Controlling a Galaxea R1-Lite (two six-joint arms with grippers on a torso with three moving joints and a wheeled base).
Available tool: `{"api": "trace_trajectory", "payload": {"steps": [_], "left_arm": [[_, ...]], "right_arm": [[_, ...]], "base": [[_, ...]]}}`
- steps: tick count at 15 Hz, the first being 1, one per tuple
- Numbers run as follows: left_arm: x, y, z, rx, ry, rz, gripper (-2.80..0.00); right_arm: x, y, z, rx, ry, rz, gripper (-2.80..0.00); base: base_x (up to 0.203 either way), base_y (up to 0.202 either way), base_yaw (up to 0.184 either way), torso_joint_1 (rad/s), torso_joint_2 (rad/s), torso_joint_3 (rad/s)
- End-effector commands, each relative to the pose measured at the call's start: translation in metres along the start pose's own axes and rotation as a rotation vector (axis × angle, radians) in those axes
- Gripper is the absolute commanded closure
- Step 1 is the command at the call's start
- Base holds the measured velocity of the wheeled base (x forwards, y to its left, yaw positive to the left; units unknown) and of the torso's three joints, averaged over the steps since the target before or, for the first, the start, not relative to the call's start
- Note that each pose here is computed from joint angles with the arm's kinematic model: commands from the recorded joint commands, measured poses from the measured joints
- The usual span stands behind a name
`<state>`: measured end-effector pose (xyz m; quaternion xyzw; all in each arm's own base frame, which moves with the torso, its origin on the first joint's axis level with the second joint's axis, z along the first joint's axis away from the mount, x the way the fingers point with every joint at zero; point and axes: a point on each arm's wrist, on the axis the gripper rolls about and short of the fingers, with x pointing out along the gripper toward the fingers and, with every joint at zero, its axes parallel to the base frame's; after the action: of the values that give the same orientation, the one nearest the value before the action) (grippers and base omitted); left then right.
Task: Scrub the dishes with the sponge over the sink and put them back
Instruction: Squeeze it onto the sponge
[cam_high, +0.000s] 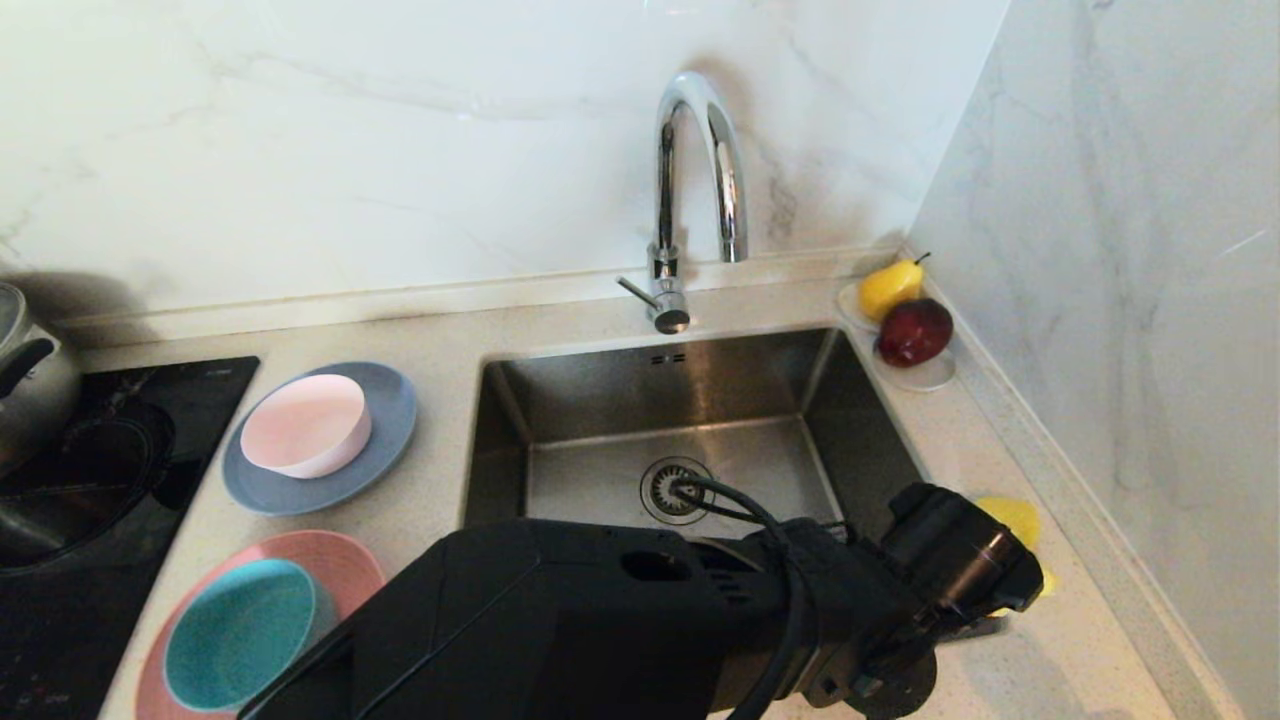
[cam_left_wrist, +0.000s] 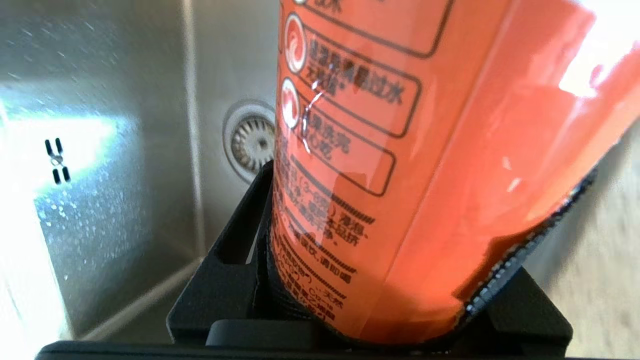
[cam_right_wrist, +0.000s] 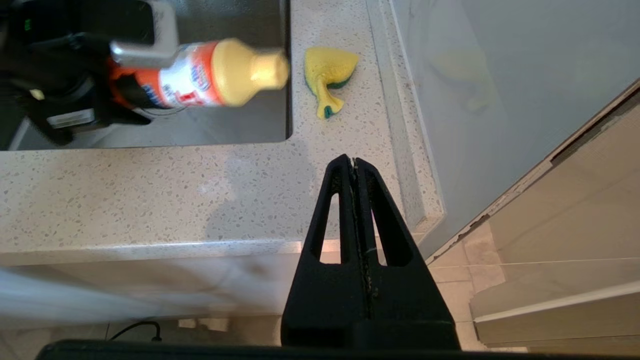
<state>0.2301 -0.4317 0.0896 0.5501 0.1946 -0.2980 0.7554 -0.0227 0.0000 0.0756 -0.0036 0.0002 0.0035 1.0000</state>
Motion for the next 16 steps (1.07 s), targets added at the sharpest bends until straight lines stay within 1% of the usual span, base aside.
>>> {"api": "trace_trajectory", "payload": {"steps": [1,4,6,9,10,13,14,16], "left_arm": [[0.004,-0.003,0.001,0.004,-0.005,0.006,0.00],[0.003,-0.002,0.001,0.035,-0.006,0.010,0.00],[0.002,0.001,0.005,0.045,-0.036,0.034,0.00],[0.002,0.005,0.009,0.108,-0.069,0.071,0.00],[0.001,0.006,0.010,0.114,-0.069,0.077,0.00],[0.001,0.008,0.008,0.171,-0.002,0.150,0.00],[0.002,0.008,0.008,0.189,0.012,0.162,0.00],[0.003,0.007,0.007,0.200,0.027,0.175,0.00]], "right_arm": [[0.000,0.000,0.000,0.000,0.000,0.001,0.00],[0.000,0.000,0.000,0.000,0.000,0.001,0.00],[0.000,0.000,0.000,0.000,0.000,0.001,0.00],[0.000,0.000,0.000,0.000,0.000,0.001,0.00],[0.000,0.000,0.000,0.000,0.000,0.001,0.00],[0.000,0.000,0.000,0.000,0.000,0.001,0.00],[0.000,0.000,0.000,0.000,0.000,0.001,0.00],[0.000,0.000,0.000,0.000,0.000,0.001,0.00]], "base": [[0.000,0.000,0.000,0.000,0.00,0.000],[0.000,0.000,0.000,0.000,0.00,0.000],[0.000,0.000,0.000,0.000,0.00,0.000],[0.000,0.000,0.000,0.000,0.00,0.000],[0.000,0.000,0.000,0.000,0.00,0.000],[0.000,0.000,0.000,0.000,0.00,0.000],[0.000,0.000,0.000,0.000,0.00,0.000],[0.000,0.000,0.000,0.000,0.00,0.000]]}}
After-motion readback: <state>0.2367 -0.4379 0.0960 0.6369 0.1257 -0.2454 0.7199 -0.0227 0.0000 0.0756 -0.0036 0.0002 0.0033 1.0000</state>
